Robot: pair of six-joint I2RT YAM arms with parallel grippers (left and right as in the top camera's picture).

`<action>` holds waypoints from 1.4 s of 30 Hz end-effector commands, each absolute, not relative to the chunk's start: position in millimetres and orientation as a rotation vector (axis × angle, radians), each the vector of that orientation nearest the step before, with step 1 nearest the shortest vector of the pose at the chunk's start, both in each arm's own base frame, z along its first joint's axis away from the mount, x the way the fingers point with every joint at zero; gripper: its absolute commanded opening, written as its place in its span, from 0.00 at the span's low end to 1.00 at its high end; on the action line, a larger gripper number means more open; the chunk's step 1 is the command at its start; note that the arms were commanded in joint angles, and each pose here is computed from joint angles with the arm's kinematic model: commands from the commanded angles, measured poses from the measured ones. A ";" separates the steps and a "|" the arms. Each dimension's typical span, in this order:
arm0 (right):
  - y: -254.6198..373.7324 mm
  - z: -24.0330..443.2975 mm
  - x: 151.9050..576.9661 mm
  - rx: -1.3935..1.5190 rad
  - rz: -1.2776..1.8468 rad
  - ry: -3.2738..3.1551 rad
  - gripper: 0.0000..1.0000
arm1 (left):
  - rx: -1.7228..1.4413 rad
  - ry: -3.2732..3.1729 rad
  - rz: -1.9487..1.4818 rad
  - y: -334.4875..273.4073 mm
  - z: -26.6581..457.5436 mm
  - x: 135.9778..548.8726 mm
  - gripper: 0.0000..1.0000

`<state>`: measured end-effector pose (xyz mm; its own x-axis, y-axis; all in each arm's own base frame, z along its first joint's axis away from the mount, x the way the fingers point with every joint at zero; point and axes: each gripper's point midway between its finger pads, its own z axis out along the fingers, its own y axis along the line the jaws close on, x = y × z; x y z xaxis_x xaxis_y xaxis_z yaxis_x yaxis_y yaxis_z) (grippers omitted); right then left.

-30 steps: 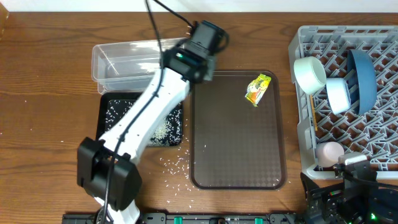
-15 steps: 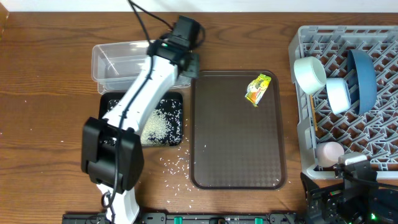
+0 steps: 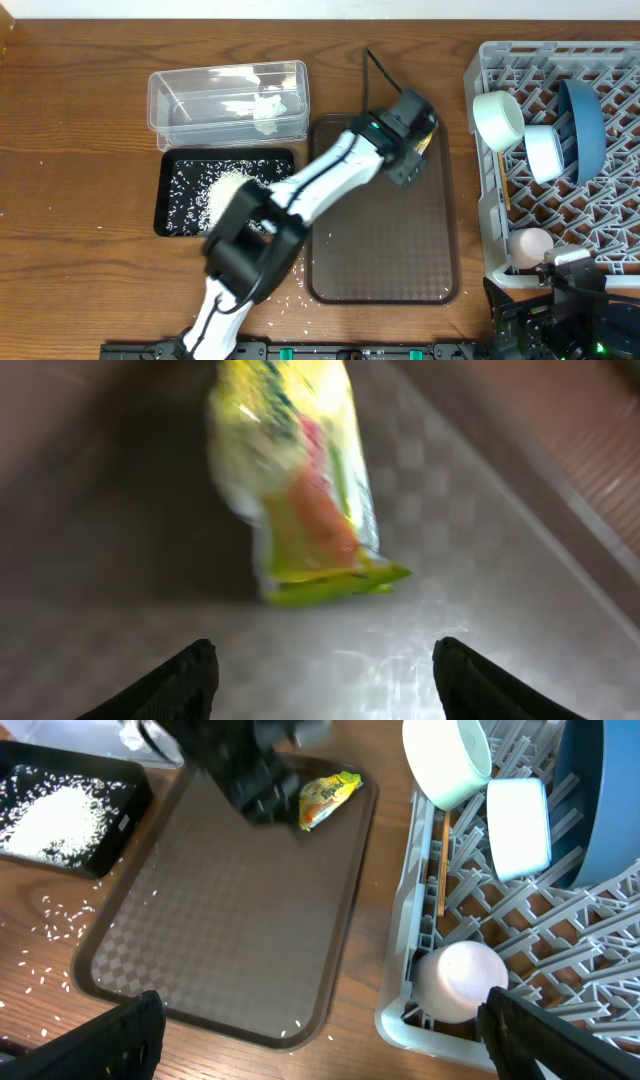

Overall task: Sort waste into correct bins and load items into the dishwasher rack
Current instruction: 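Grasp the yellow-green snack wrapper on the brown tray with the left gripper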

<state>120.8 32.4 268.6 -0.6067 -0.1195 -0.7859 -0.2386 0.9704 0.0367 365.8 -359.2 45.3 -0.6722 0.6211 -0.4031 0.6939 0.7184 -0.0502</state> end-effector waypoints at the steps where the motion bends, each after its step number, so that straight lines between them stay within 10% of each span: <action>1: 32.7 271.5 119.9 -0.271 0.169 2.215 0.99 | 1.068 2.583 -0.267 -358.8 26.4 362.1 0.71; 8: 32.7 271.5 119.9 -0.271 0.169 2.215 0.99 | 1.017 2.555 -0.295 -367.0 25.1 372.3 0.50; 21: 32.7 271.5 119.9 -0.271 0.169 2.215 0.99 | 0.355 2.730 -0.495 -357.1 44.8 392.7 0.65; 42: 32.7 271.5 119.9 -0.271 0.169 2.215 0.99 | 0.269 2.702 -0.594 -369.9 28.4 409.1 0.64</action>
